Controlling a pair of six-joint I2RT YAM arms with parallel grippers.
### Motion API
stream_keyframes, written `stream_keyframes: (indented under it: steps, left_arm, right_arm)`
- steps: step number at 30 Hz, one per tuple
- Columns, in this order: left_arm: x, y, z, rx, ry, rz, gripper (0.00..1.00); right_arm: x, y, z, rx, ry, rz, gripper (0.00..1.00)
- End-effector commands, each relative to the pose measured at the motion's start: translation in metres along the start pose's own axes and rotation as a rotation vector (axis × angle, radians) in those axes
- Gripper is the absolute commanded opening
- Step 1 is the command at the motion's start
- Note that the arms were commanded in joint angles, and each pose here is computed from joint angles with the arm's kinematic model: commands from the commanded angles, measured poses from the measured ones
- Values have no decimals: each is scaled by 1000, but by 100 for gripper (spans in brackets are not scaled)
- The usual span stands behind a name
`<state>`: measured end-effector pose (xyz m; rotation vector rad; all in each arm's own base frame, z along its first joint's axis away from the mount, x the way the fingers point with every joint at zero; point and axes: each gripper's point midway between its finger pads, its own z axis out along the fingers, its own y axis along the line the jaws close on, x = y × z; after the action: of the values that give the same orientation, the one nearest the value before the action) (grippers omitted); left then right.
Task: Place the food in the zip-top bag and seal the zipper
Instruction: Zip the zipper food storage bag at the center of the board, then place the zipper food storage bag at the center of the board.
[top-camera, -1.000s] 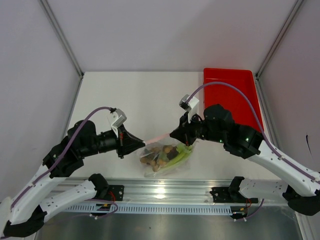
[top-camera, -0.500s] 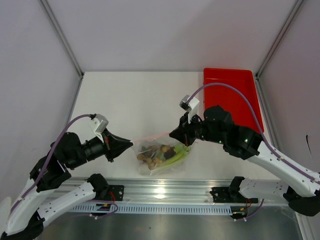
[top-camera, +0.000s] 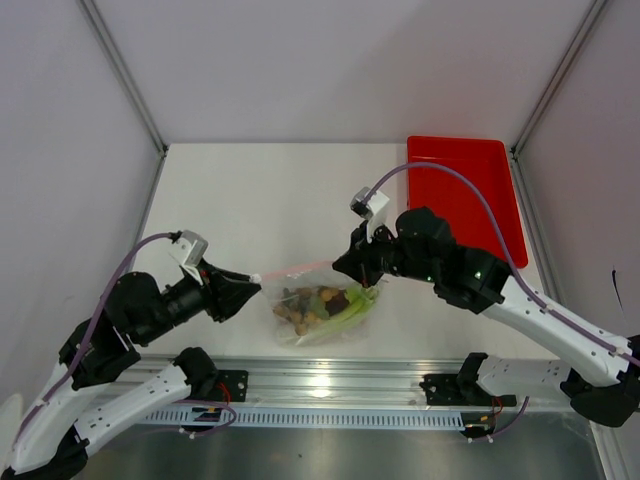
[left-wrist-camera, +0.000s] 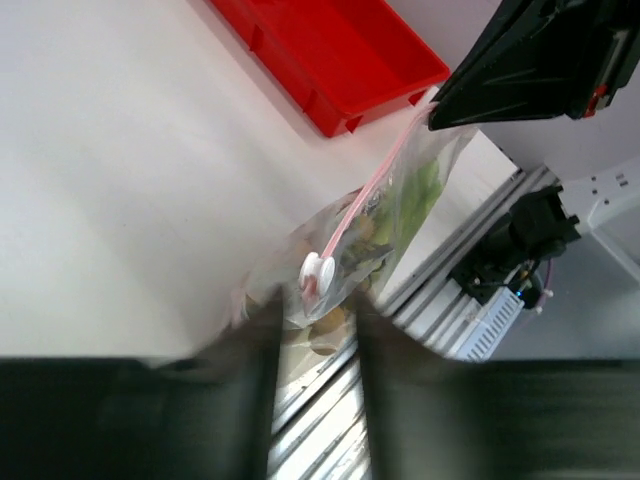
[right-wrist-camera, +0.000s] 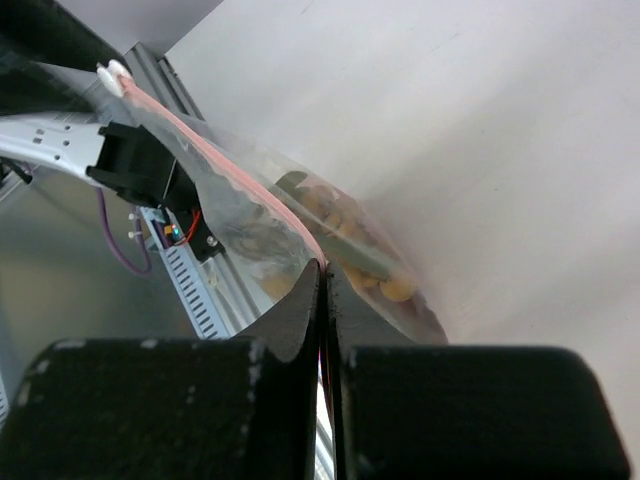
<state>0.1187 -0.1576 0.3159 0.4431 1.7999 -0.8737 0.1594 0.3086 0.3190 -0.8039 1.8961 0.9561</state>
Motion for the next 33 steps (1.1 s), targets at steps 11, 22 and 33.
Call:
stream_keyframes:
  steps: [11,22,33]
  left_arm:
    - [-20,34,-11,-207,-96,-15,99]
    - [-41,57,-40,-286,-344,-16,100]
    - [-31,60,-15,-288,-321,1,100]
  right_arm:
    - [-38,-24,49,39,-57,-16,0]
    - [-83,-129,126,135,-116,113,0]
    - [-101,-229,221,144,-135,199,0]
